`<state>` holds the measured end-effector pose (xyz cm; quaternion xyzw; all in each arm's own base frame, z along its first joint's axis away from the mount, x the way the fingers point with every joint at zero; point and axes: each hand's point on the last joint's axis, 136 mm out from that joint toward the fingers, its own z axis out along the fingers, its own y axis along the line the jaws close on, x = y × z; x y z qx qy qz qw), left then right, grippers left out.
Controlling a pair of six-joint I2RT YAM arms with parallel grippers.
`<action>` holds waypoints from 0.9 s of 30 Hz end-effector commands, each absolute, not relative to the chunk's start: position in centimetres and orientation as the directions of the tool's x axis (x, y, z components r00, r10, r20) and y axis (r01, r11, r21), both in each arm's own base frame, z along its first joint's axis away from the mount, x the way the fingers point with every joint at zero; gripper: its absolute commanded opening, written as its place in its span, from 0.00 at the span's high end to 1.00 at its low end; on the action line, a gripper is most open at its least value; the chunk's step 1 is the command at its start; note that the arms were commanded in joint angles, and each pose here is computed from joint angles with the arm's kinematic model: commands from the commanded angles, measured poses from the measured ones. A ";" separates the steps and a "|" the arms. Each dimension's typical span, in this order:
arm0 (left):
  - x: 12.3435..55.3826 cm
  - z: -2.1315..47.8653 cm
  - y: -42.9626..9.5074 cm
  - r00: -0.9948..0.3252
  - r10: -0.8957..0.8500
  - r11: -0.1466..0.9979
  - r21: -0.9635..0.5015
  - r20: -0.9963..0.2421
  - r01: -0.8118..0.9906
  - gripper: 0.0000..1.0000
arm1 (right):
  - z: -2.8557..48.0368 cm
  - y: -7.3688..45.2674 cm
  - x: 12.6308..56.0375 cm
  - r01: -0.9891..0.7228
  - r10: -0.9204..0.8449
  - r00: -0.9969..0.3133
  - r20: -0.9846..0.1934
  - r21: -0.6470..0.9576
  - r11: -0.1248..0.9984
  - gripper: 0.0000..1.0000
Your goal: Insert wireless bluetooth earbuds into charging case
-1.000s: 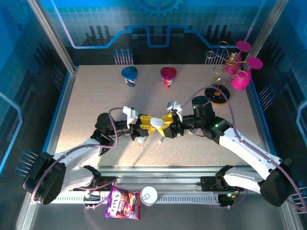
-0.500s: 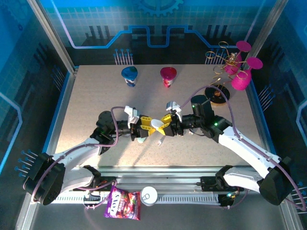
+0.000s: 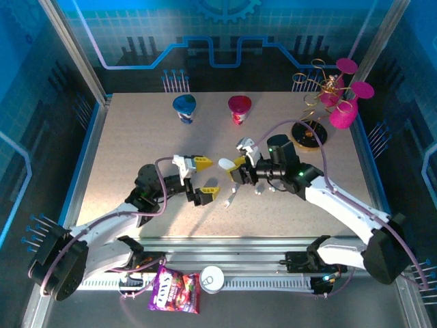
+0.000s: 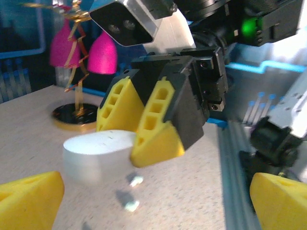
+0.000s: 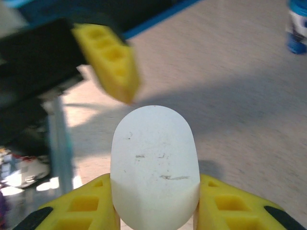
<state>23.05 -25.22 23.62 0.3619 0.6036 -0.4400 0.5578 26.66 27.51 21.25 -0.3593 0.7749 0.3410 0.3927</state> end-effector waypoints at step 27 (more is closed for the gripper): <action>24.9 17.2 -21.1 -0.226 0.149 0.641 -0.080 -0.963 0.763 0.01 | 1.7 25.7 46.3 -0.319 -0.254 -0.777 -0.576 0.013 0.947 0.61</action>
